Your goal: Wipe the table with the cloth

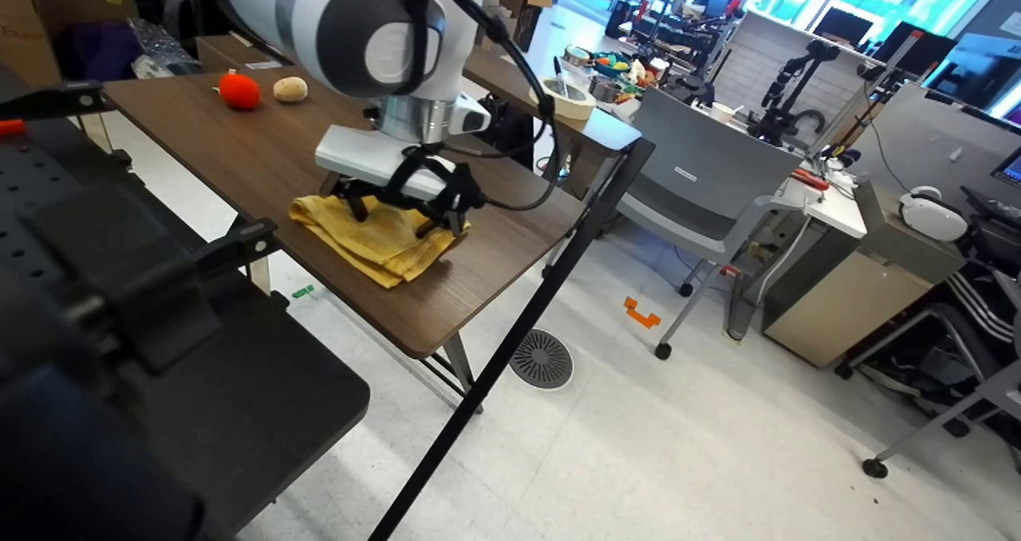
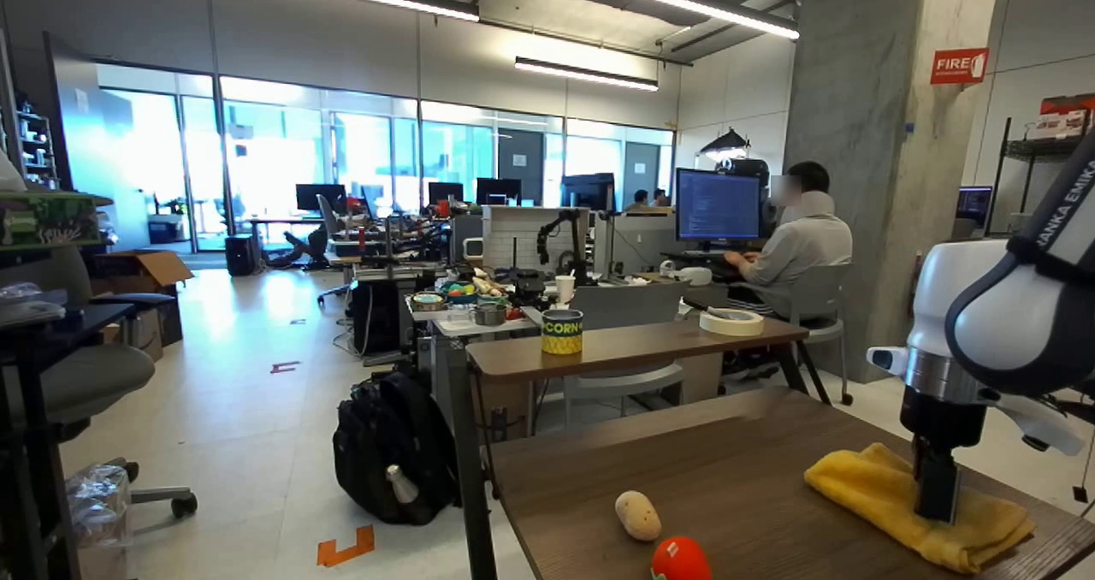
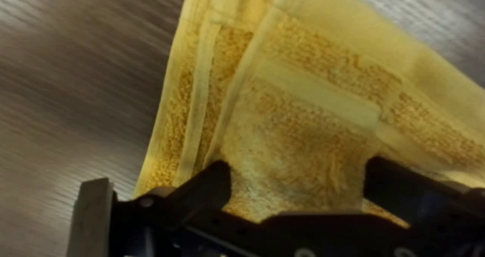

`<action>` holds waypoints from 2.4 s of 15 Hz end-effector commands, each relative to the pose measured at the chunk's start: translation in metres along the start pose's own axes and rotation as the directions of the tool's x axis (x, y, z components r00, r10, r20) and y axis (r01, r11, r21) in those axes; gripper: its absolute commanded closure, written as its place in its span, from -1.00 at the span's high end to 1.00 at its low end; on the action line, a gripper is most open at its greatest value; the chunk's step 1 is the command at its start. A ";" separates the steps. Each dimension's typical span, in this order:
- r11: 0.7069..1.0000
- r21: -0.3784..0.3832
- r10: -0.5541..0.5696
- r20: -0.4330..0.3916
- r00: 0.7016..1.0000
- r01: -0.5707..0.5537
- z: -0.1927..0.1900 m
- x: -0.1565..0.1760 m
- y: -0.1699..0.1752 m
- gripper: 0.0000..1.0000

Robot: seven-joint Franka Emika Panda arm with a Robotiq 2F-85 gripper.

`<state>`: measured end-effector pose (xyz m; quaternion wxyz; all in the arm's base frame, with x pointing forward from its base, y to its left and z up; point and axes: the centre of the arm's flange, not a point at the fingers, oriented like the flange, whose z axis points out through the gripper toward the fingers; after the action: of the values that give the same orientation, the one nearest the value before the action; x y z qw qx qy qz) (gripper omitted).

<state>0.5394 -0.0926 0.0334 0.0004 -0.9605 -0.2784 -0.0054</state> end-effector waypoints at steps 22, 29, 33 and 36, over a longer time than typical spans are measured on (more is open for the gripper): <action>0.998 -0.040 0.042 -0.227 0.973 -0.052 -0.032 0.007 -0.008 1.00; 0.988 0.096 -0.099 -0.230 0.968 0.124 -0.034 0.023 -0.135 1.00; 0.984 0.114 -0.106 -0.217 0.970 0.133 -0.030 0.023 -0.147 1.00; 0.994 0.078 -0.059 -0.207 0.977 0.077 -0.020 0.033 -0.114 1.00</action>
<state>0.4875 0.0430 0.0555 0.0905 -0.9381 -0.3215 -0.0915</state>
